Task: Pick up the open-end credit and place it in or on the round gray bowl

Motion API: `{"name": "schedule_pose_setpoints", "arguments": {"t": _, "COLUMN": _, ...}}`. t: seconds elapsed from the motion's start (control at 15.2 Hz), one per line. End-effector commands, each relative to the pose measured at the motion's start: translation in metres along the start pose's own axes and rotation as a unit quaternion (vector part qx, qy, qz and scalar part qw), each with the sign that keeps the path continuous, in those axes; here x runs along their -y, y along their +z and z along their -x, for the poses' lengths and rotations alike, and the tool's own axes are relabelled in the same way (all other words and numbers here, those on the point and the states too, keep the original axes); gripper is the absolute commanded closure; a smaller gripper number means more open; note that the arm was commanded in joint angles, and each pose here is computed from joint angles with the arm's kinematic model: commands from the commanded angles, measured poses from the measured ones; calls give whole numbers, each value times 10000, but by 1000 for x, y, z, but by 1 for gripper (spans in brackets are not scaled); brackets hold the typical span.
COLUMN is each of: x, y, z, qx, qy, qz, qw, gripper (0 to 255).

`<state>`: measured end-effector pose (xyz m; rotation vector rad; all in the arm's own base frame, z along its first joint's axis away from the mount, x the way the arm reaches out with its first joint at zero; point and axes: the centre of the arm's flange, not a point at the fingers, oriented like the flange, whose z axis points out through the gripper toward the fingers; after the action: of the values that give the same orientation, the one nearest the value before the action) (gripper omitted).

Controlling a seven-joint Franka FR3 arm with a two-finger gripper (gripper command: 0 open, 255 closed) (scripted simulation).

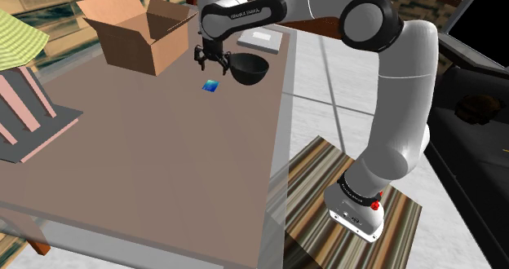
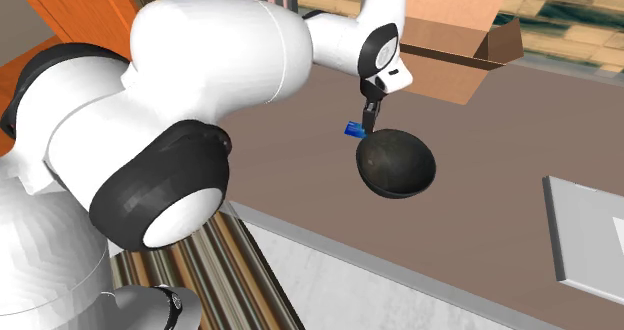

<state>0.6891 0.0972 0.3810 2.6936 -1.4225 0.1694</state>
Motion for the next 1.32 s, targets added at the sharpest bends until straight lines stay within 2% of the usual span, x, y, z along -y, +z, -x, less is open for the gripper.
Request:
{"name": "schedule_pose_setpoints", "arguments": {"t": 0.0, "x": 3, "y": 12, "z": -6, "qx": -21, "qy": 119, "qz": 16, "qw": 9999, "gripper": 0}}
{"name": "schedule_pose_setpoints", "arguments": {"t": 0.46, "x": 3, "y": 46, "z": -6, "qx": -21, "qy": 119, "qz": 16, "qw": 9999, "gripper": 0}}
{"name": "schedule_pose_setpoints", "arguments": {"t": 0.92, "x": 3, "y": 46, "z": -6, "qx": -21, "qy": 119, "qz": 16, "qw": 9999, "gripper": 0}}
{"name": "schedule_pose_setpoints", "arguments": {"t": 0.99, "x": 3, "y": 47, "z": -7, "qx": -21, "qy": 119, "qz": 16, "qw": 9999, "gripper": 255}}
{"name": "schedule_pose_setpoints", "arguments": {"t": 1.25, "x": 3, "y": 47, "z": -7, "qx": -20, "qy": 119, "qz": 16, "qw": 9999, "gripper": 255}}
